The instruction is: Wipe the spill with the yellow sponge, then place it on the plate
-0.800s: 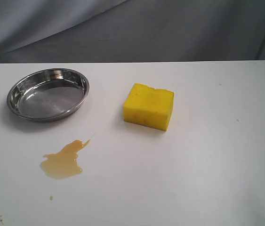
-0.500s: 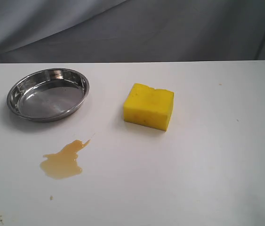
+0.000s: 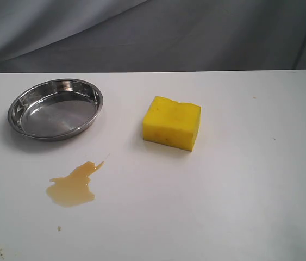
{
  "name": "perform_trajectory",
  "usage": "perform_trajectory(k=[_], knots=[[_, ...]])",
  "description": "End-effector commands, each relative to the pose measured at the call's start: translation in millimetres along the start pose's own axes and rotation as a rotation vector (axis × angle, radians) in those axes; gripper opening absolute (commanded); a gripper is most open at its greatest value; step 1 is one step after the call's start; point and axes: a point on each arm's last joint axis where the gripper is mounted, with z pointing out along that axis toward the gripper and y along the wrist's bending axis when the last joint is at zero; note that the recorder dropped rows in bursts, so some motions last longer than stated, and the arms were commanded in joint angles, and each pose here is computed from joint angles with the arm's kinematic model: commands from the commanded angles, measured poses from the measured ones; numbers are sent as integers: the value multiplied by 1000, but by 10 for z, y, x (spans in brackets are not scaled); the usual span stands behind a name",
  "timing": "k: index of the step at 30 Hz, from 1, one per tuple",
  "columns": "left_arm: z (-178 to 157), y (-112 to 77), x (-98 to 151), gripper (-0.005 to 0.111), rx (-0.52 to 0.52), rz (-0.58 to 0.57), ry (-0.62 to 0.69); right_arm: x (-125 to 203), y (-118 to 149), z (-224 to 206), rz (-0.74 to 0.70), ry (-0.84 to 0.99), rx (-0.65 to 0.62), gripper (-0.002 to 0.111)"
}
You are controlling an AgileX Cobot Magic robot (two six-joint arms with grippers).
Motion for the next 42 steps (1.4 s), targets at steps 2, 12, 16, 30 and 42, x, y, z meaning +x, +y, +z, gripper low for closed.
perform_trajectory(k=[2,12,16,30,42], knots=[[0,-2,-2,0,3,0,-15,4,2,-1,-2,-6,-3,0],[-1,34,-7,0,-38,166,-17,4,2,-1,-2,-6,-3,0],[-1,34,-7,0,-38,166,-17,4,2,-1,-2,-6,-3,0],[-24,-4,-196,0,46,-355,-227,4,2,-1,-2,-6,-3,0],[-58,41,-306,0,19,-358,-360,4,2,-1,-2,-6,-3,0]])
